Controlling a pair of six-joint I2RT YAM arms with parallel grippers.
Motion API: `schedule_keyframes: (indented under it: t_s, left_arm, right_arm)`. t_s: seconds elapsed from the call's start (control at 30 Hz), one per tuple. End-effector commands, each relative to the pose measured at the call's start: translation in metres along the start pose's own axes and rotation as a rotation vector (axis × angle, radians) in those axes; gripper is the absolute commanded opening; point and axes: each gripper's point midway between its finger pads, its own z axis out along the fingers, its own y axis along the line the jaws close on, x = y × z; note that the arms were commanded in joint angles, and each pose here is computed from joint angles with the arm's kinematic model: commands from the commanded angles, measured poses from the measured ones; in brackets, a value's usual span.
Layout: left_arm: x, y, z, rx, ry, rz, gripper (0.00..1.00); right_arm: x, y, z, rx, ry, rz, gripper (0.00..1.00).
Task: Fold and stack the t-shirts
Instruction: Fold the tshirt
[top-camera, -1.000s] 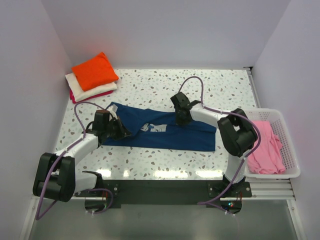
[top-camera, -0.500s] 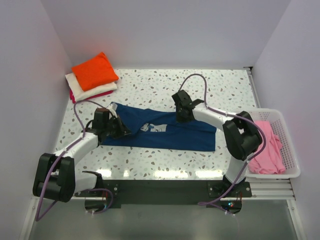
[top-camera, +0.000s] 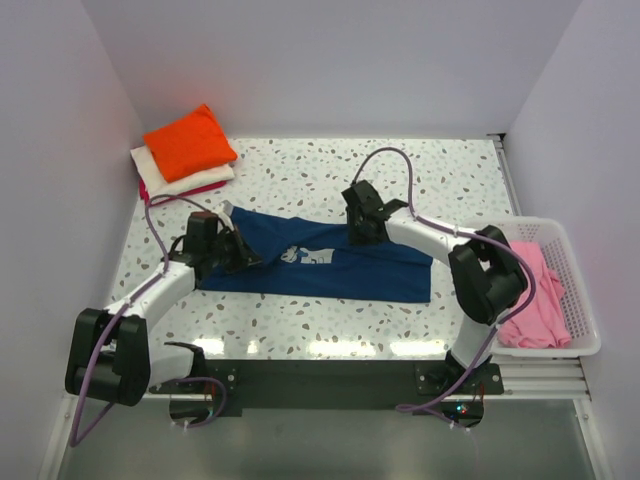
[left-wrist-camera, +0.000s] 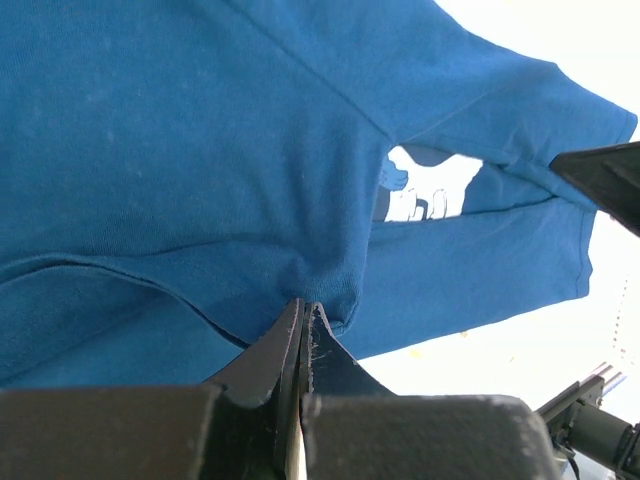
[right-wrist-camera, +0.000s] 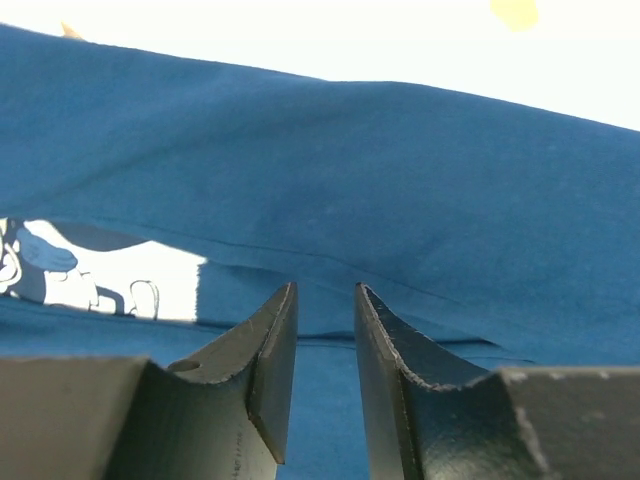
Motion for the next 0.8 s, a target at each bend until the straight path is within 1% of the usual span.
schedule_keyframes:
  t_s: [0.0, 0.3, 0.77]
  left_arm:
    - [-0.025, -0.015, -0.008, 0.02, -0.062, 0.06, 0.0]
    - [-0.032, -0.017, -0.014, 0.017, -0.08, 0.063, 0.0]
    - [-0.034, -0.017, -0.016, 0.022, -0.085, 0.066, 0.0]
  right_arm:
    - [-0.005, 0.013, 0.004, -0.033, -0.022, -0.031, 0.34]
    - [-0.006, 0.039, 0.006, -0.063, -0.037, -0.083, 0.38]
    - [-0.009, 0.048, 0.024, -0.032, -0.049, -0.103, 0.43]
